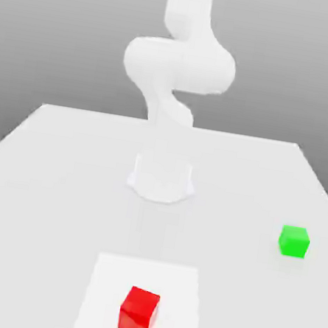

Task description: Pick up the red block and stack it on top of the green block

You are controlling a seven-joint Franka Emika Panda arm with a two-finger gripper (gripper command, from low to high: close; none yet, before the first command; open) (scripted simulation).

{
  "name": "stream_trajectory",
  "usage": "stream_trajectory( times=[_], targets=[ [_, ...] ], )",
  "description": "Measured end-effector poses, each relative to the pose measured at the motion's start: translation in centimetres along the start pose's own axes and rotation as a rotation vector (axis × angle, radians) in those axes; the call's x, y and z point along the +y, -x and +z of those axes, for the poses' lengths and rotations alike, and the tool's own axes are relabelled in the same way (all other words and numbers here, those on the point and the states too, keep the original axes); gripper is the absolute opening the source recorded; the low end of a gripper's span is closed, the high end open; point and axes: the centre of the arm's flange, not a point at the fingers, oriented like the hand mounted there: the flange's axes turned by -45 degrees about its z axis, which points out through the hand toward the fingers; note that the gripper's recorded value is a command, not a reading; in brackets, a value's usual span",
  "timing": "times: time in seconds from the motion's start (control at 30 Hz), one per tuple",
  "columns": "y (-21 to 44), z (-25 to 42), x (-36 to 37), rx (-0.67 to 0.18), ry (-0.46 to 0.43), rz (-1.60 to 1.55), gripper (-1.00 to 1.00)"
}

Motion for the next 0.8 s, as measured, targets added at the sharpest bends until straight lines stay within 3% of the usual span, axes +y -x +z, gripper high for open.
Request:
stream_trajectory(
  times=[0.37, 0.8],
  targets=[
    [6.9, 22.1, 0.2, -0.336, 0.061, 0.094, 0.00],
    [24.8, 39.5, 0.6, -0.706, 0.094, 0.212, 0.00]
  ],
)
